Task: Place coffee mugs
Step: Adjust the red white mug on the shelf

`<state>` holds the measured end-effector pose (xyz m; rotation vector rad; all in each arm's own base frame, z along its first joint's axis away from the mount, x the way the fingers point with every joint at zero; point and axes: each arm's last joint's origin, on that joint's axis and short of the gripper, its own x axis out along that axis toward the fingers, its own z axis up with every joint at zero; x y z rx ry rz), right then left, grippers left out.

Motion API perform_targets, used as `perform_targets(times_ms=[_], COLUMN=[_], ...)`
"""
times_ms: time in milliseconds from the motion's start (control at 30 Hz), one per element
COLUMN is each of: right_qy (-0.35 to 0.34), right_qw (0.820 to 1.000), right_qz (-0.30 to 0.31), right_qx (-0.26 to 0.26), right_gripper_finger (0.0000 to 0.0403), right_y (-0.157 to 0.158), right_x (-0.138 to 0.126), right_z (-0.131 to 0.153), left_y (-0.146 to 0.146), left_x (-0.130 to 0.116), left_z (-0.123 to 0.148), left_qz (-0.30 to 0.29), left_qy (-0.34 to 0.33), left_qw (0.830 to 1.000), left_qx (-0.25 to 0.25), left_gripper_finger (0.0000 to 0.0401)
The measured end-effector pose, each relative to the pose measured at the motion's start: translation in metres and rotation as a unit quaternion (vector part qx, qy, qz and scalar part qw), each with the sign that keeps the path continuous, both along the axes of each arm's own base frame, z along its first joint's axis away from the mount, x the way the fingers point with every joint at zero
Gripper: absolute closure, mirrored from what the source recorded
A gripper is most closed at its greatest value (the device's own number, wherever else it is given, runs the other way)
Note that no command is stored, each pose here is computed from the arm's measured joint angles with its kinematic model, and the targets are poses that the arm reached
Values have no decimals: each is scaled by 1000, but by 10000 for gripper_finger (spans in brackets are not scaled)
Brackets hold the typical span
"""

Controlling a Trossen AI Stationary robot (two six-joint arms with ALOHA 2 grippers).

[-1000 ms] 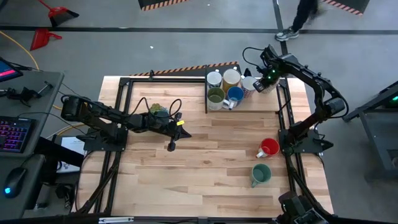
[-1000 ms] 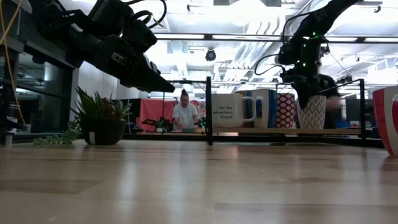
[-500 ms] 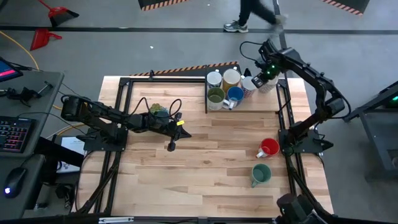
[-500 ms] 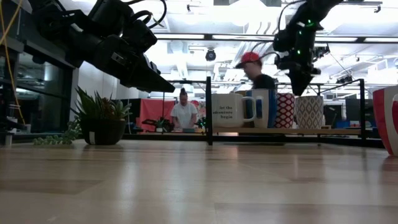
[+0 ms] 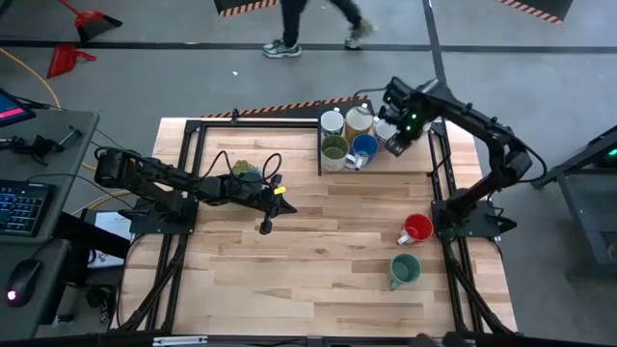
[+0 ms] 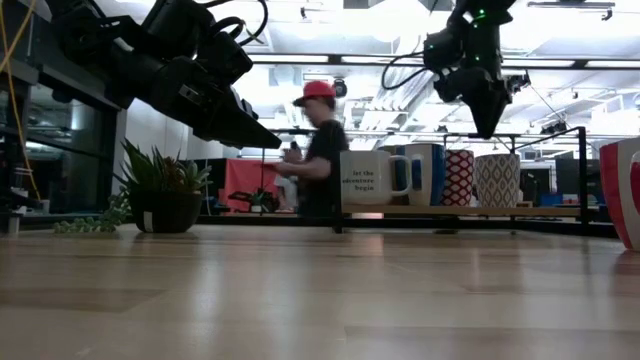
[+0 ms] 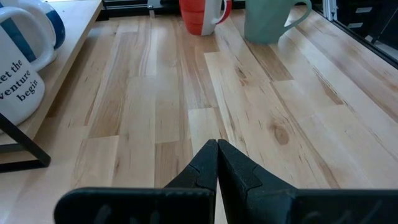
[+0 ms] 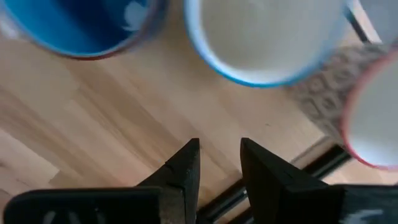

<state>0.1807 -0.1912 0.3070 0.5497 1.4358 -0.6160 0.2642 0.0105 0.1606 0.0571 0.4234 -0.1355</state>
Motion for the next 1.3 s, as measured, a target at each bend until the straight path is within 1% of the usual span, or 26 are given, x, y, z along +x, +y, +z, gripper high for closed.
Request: perform_targets(times_ms=[100, 200, 300, 400, 567, 767, 1033, 1300], right_qy=[0, -13, -28, -27, -21, -2, 11, 26], right_qw=[999, 998, 997, 996, 997, 997, 996, 996], right_qz=[34, 54, 63, 64, 65, 75, 87, 78], right_qx=[-3, -20, -40, -53, -43, -21, -17, -34], right_gripper_finger=[308, 308, 308, 308, 308, 308, 308, 308], right_y=[10, 16, 16, 16, 13, 6, -2, -7], right_x=[12, 23, 29, 31, 35, 44, 53, 50], right_z=[-7, -8, -8, -8, -13, -30, -45, -45], left_y=[0, 0, 0, 0, 0, 0, 0, 0], left_x=[0, 0, 0, 0, 0, 0, 0, 0], left_z=[0, 0, 0, 0, 0, 0, 0, 0], left_qz=[0, 0, 0, 0, 0, -2, -5, -5], left_qy=[0, 0, 0, 0, 0, 0, -1, 0], left_qw=[1000, 1000, 1000, 1000, 1000, 1000, 1000, 1000], left_qx=[0, 0, 0, 0, 0, 4, 11, 12], left_gripper_finger=[401, 401, 401, 401, 401, 401, 401, 401])
